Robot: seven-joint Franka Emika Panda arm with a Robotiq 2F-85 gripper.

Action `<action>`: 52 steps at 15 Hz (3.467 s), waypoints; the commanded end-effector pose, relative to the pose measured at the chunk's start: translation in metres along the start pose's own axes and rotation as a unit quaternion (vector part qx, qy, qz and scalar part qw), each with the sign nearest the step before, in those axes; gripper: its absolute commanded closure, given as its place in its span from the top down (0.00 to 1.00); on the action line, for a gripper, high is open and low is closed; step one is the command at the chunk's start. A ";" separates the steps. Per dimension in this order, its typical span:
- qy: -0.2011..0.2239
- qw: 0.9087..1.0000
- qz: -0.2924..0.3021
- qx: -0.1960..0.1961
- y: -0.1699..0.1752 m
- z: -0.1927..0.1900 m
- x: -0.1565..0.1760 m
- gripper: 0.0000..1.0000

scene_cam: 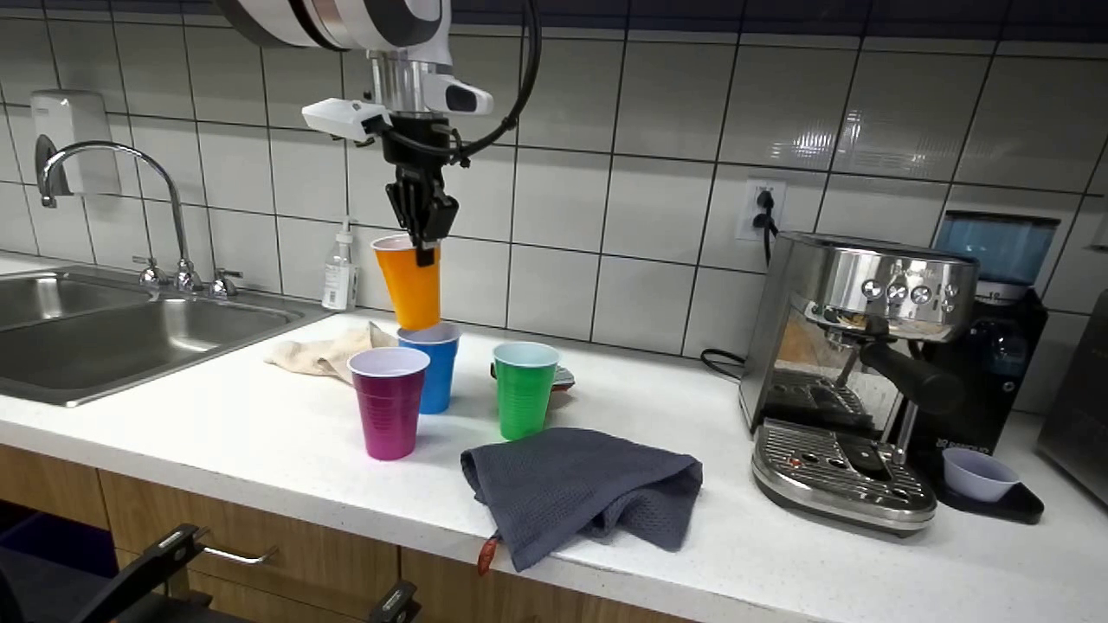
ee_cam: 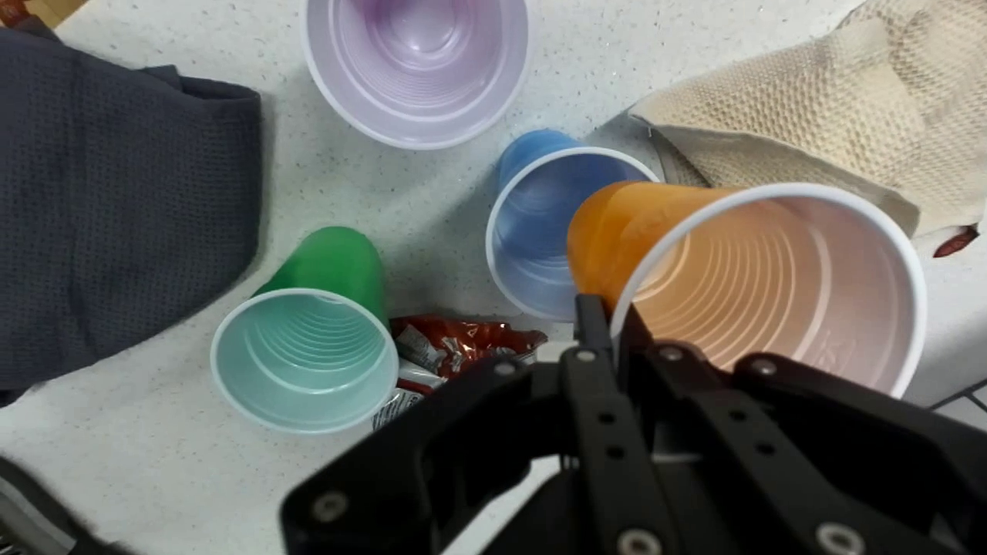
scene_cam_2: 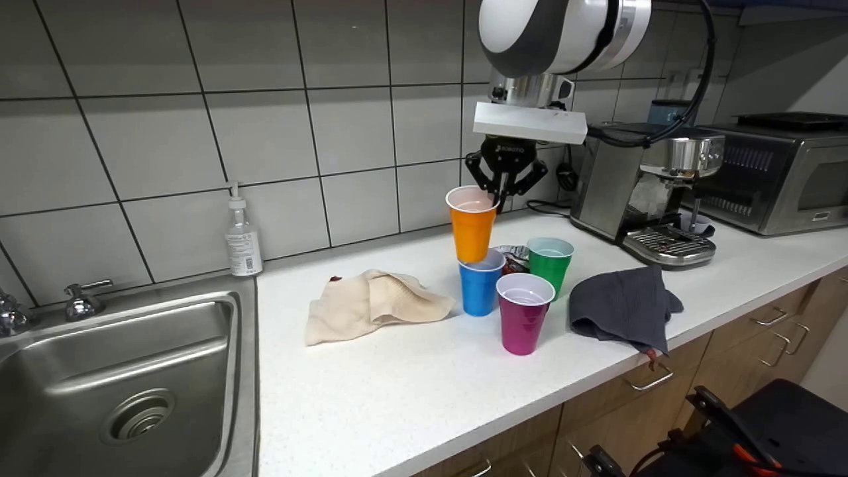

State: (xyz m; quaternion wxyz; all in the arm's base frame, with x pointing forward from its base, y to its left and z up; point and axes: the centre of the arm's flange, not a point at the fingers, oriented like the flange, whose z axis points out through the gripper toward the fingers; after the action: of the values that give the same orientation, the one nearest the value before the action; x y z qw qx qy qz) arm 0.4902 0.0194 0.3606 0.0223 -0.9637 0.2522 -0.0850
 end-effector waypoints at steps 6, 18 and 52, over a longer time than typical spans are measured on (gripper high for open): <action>-0.017 0.999 0.023 -0.019 -0.002 0.020 0.017 0.01; -0.038 0.997 0.052 -0.034 -0.001 0.047 0.022 0.01; -0.058 0.988 -0.132 -0.055 0.000 -0.012 -0.062 1.00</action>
State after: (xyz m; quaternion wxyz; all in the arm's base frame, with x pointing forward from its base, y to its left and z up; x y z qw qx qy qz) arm 0.4538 0.0412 0.3569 -0.0145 -0.9876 0.1548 -0.0211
